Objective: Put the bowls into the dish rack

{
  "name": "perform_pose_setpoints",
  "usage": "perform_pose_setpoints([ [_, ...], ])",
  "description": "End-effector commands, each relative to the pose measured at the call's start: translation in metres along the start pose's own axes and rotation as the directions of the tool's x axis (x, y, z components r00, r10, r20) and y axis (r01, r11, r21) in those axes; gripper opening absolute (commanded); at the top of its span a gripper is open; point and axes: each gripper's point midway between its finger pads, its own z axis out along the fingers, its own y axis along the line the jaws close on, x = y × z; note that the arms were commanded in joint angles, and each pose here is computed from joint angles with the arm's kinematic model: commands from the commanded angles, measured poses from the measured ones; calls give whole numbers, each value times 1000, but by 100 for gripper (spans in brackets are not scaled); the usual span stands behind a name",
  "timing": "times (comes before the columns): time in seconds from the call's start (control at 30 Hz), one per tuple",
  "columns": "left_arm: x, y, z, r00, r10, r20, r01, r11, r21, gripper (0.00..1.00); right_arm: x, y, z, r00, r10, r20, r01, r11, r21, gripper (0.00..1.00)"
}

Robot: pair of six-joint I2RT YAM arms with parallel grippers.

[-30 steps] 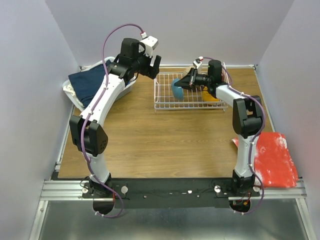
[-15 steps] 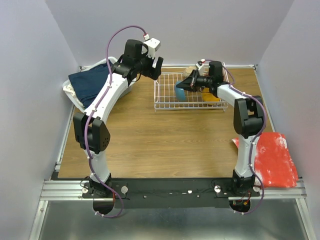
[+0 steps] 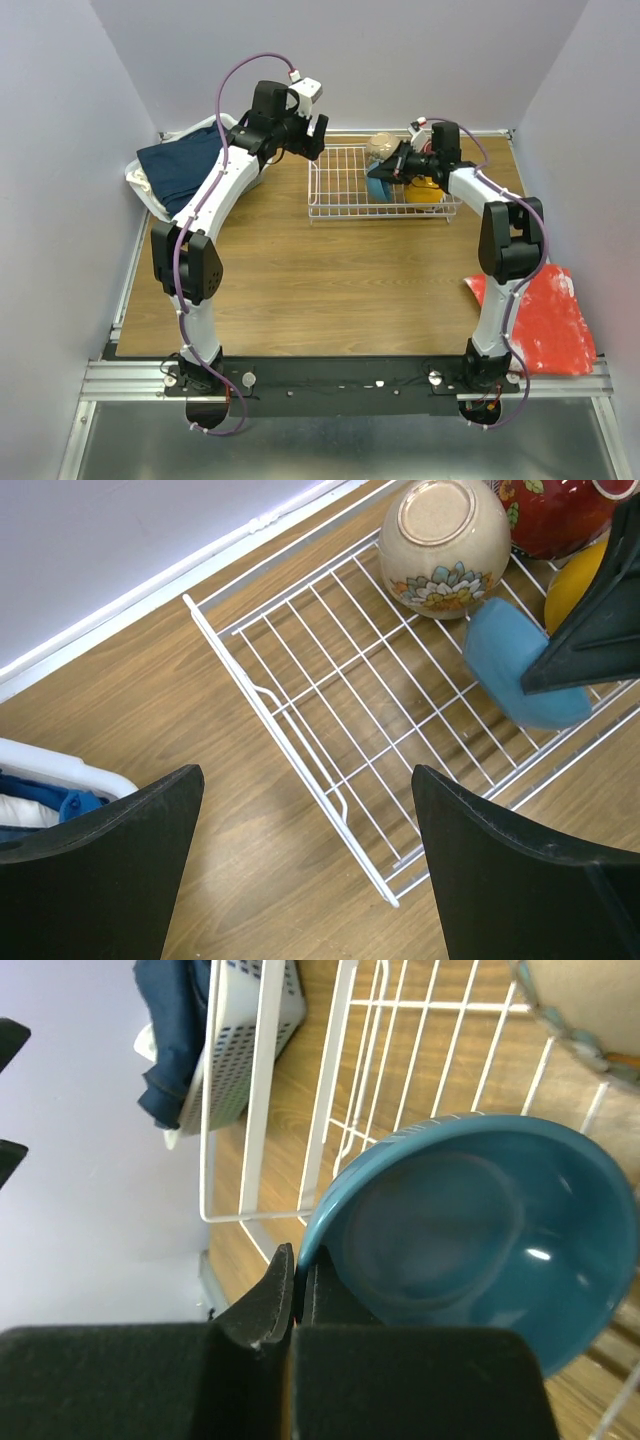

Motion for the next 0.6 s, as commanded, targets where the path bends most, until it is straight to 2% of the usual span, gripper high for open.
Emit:
perform_pose_setpoints([
  [0.0,-14,-7,0,999,3,42,-4,1000,29,94,19,-14,4,997,55,-55,-54,998,12,1],
  [0.13,-12,-7,-2,999,6,40,-7,1000,26,94,5,4,5,999,20,-44,-22,999,-43,1],
  [0.17,-12,-7,-2,999,6,40,-7,1000,26,94,5,12,4,997,58,-56,-62,995,-80,1],
  [0.37,-9,-7,-2,999,5,34,-5,1000,24,94,-1,43,18,998,32,-60,-44,976,-214,1],
  [0.57,-7,-6,-4,999,13,30,-13,1000,20,94,3,55,31,995,40,-88,-62,964,-259,1],
])
